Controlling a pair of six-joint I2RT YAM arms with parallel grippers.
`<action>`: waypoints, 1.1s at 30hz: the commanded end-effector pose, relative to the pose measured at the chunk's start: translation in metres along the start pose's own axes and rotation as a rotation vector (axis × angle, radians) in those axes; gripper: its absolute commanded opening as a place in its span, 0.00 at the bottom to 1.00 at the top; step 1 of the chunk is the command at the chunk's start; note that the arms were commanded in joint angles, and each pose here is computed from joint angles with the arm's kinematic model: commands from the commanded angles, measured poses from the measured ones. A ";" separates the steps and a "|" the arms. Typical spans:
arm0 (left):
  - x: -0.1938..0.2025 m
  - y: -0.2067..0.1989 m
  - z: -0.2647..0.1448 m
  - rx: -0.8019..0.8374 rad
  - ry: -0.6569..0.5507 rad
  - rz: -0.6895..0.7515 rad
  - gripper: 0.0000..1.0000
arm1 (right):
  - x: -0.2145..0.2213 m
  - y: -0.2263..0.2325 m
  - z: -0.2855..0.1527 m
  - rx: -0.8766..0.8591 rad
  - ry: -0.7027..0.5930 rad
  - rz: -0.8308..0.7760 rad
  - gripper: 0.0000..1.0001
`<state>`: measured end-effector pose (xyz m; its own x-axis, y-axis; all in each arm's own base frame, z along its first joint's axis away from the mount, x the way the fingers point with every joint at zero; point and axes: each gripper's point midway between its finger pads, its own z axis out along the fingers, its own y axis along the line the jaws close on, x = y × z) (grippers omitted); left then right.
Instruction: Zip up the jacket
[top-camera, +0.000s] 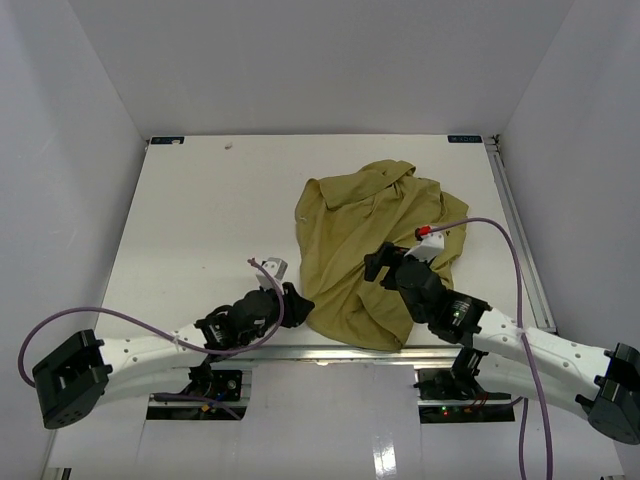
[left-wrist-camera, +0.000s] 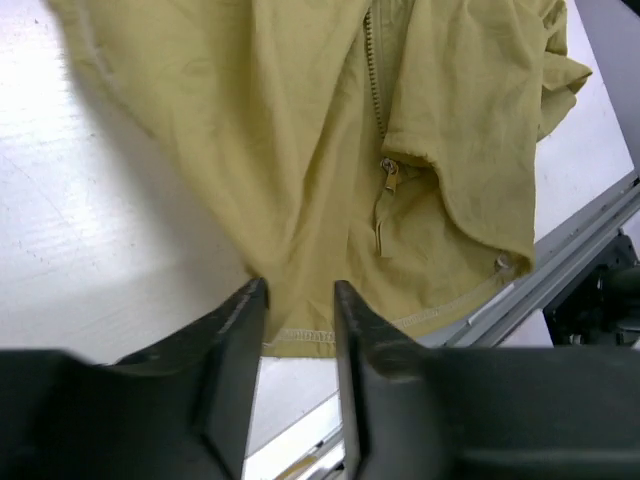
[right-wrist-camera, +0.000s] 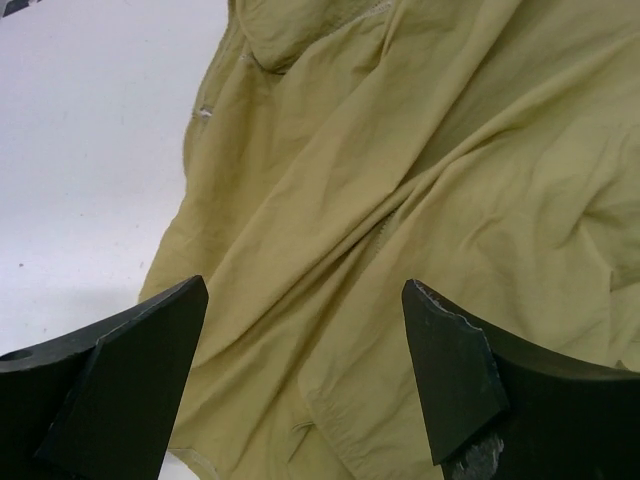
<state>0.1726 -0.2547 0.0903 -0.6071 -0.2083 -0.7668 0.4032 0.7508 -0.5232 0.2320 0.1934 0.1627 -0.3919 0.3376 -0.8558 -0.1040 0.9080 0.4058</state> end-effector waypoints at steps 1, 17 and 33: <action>-0.024 0.005 -0.010 -0.100 -0.052 -0.010 0.73 | 0.008 -0.022 0.005 0.075 -0.001 0.007 0.78; -0.079 -0.085 0.044 0.036 0.062 0.186 0.89 | 0.055 -0.113 0.046 0.242 0.134 0.035 0.60; -0.088 -0.055 0.058 -0.093 0.025 0.238 0.89 | -0.026 -0.143 0.112 0.184 0.175 -0.050 0.64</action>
<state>0.2418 -0.3225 0.1621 -0.5606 0.0231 -0.8278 0.4728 0.8296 -0.2971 0.3609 0.0682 0.0576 -0.5736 0.3345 -0.7477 0.1717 0.9416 0.2895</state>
